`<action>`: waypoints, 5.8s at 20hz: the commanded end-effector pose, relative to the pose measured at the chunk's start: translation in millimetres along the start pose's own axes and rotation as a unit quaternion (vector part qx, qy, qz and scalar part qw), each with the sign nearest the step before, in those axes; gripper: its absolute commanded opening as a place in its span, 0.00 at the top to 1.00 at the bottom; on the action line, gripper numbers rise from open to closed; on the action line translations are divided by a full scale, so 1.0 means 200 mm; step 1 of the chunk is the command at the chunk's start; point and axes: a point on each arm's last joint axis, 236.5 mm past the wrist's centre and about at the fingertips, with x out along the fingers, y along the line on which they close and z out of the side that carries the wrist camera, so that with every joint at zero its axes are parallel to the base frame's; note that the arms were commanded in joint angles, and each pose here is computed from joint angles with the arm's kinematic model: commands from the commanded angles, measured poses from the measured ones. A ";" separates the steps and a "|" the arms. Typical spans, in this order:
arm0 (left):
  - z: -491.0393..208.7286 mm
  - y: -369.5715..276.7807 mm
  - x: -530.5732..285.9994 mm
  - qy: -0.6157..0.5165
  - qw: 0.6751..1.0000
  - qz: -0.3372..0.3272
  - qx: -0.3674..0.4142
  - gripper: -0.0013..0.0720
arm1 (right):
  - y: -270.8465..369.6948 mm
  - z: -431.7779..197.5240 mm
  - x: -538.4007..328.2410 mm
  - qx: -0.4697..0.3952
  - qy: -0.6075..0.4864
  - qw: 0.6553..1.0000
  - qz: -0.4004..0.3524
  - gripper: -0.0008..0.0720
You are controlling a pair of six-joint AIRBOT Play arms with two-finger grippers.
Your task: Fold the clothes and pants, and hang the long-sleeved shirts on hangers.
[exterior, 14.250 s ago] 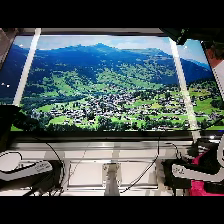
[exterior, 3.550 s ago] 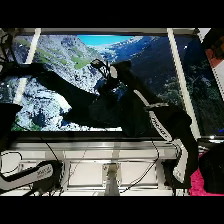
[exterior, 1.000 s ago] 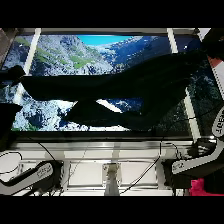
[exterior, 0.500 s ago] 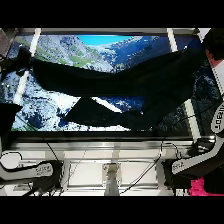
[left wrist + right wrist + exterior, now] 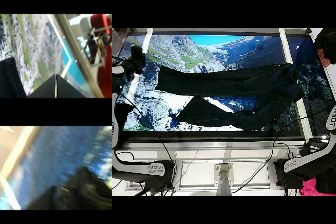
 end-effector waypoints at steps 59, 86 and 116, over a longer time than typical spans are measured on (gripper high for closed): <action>-0.36 0.32 -1.09 0.271 0.784 0.173 0.531 0.97 | -0.80 -0.87 0.27 0.102 0.305 0.946 -0.046 0.22; -0.44 0.49 -0.97 0.318 0.777 0.193 0.508 0.97 | -0.72 -0.80 0.11 0.061 0.327 0.943 -0.014 0.96; -0.58 0.24 -0.18 0.129 0.901 0.081 0.406 0.97 | -1.22 -0.46 -0.26 -0.010 0.226 0.938 -0.264 0.96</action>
